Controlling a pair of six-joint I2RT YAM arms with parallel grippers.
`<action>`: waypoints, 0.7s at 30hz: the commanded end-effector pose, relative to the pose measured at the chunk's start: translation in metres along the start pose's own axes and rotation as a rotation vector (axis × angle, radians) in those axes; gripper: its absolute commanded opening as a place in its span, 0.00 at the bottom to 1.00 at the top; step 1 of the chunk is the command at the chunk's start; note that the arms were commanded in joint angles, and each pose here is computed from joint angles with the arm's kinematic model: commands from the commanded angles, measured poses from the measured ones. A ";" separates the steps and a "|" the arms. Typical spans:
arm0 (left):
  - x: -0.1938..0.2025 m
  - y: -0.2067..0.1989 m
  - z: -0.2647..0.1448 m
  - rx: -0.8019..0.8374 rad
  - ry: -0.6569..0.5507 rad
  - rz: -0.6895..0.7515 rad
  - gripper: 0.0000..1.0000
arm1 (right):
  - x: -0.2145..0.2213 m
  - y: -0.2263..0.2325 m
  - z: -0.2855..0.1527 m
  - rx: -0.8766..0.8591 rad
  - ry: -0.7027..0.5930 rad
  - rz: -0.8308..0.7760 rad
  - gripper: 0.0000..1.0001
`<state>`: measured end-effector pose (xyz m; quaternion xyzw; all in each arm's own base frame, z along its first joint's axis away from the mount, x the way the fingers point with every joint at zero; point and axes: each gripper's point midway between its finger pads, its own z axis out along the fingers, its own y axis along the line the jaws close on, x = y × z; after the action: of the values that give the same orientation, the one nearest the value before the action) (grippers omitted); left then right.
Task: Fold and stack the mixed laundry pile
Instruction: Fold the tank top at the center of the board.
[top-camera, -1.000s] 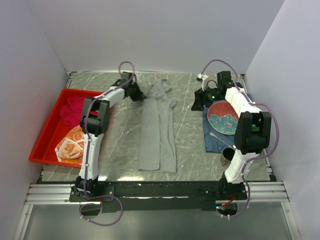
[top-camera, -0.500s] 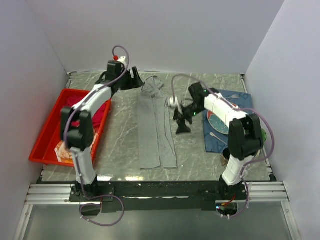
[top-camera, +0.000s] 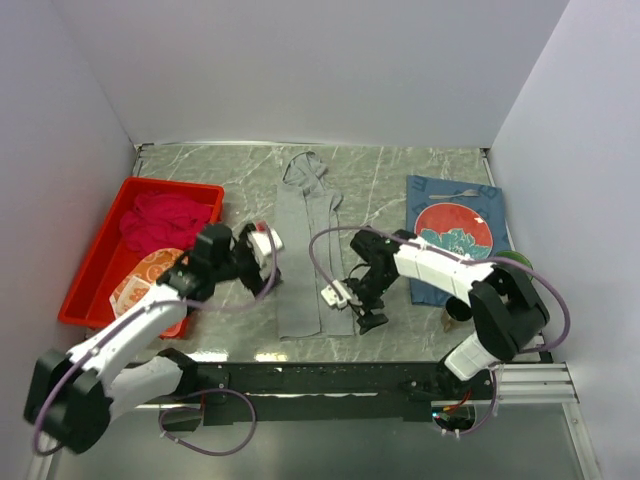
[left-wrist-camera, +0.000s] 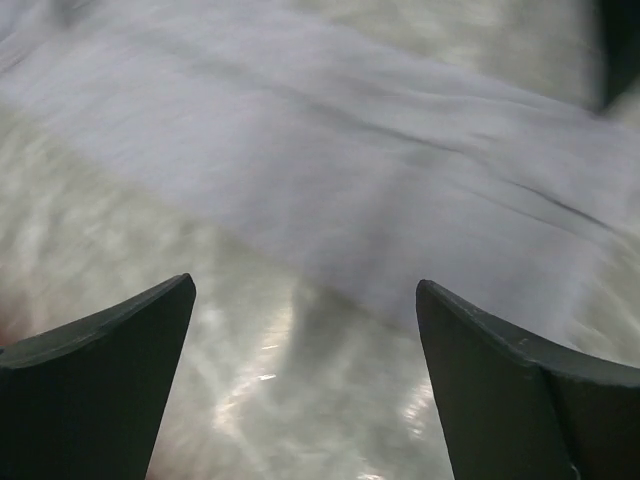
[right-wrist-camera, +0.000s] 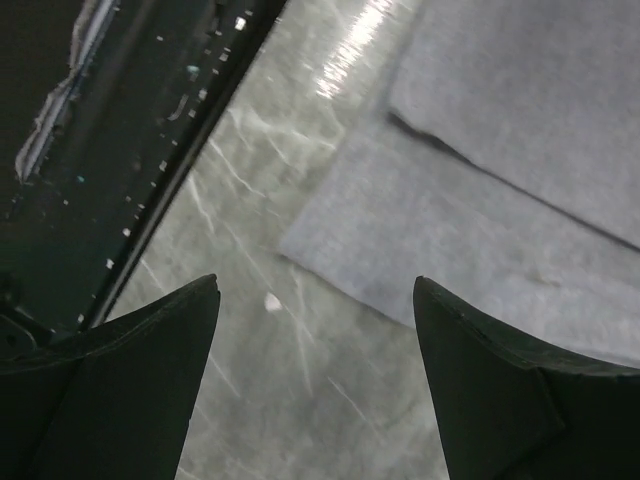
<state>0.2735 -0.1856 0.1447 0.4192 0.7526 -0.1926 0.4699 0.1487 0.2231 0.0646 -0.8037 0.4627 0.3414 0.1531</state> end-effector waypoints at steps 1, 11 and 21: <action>-0.024 -0.056 -0.013 0.139 -0.109 0.225 0.99 | -0.007 -0.010 0.010 0.111 0.051 -0.046 0.85; 0.049 -0.122 0.001 0.320 0.050 0.366 0.95 | -0.001 -0.021 0.034 0.252 0.158 0.066 0.82; 0.082 -0.140 0.032 0.393 0.110 0.446 0.88 | 0.007 -0.028 0.046 0.308 0.239 0.177 0.70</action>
<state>0.1542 -0.2346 0.0457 0.6474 0.6460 -0.2080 0.3468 0.1450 0.2428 0.0232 -0.7845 0.5640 0.1991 0.1639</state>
